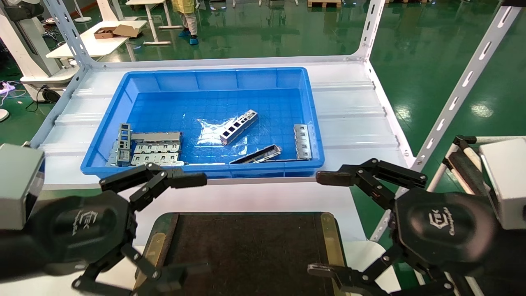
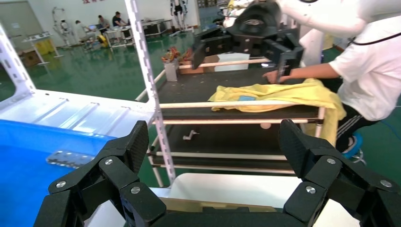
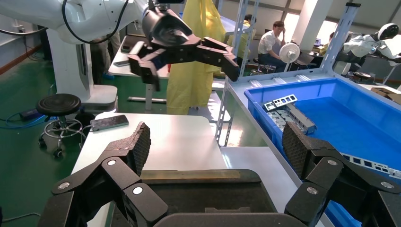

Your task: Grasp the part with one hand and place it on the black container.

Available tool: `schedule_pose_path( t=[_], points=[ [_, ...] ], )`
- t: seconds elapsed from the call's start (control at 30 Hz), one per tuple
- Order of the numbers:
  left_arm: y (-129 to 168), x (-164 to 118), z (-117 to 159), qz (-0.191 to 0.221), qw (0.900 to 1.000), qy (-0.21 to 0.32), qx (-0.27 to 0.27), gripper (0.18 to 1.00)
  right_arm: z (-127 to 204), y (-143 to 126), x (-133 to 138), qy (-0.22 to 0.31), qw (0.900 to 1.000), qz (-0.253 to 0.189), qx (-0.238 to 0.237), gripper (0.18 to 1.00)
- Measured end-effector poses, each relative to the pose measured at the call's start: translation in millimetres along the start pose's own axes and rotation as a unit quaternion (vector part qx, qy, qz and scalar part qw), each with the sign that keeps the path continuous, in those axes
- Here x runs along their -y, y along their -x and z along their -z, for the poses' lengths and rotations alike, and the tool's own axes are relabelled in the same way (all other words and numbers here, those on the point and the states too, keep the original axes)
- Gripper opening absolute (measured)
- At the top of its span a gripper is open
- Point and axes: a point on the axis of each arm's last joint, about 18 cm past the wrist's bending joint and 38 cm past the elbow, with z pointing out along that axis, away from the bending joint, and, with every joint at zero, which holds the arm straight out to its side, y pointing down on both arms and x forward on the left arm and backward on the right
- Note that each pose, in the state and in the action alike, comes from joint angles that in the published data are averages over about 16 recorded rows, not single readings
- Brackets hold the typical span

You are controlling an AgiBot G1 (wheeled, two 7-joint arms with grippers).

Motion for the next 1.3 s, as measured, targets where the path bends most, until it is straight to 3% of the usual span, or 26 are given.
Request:
schedule_pose_path(
  t=[0.63,0.97,1.3],
  points=[
    [48.4,-8.2,-35.2,0.001,0.9982,0.019,0.057,1.0,0.0,0.0,0.0,0.0,1.0,0.0,0.0,1.001],
    [107.1,-17.2,-65.2,0.01,0.9917,0.04,0.122,1.0,0.0,0.0,0.0,0.0,1.0,0.0,0.0,1.001],
    [173.6,-45.0,-100.5,0.033,0.9755,0.08,0.202,1.0,0.0,0.0,0.0,0.0,1.0,0.0,0.0,1.001]
  ],
)
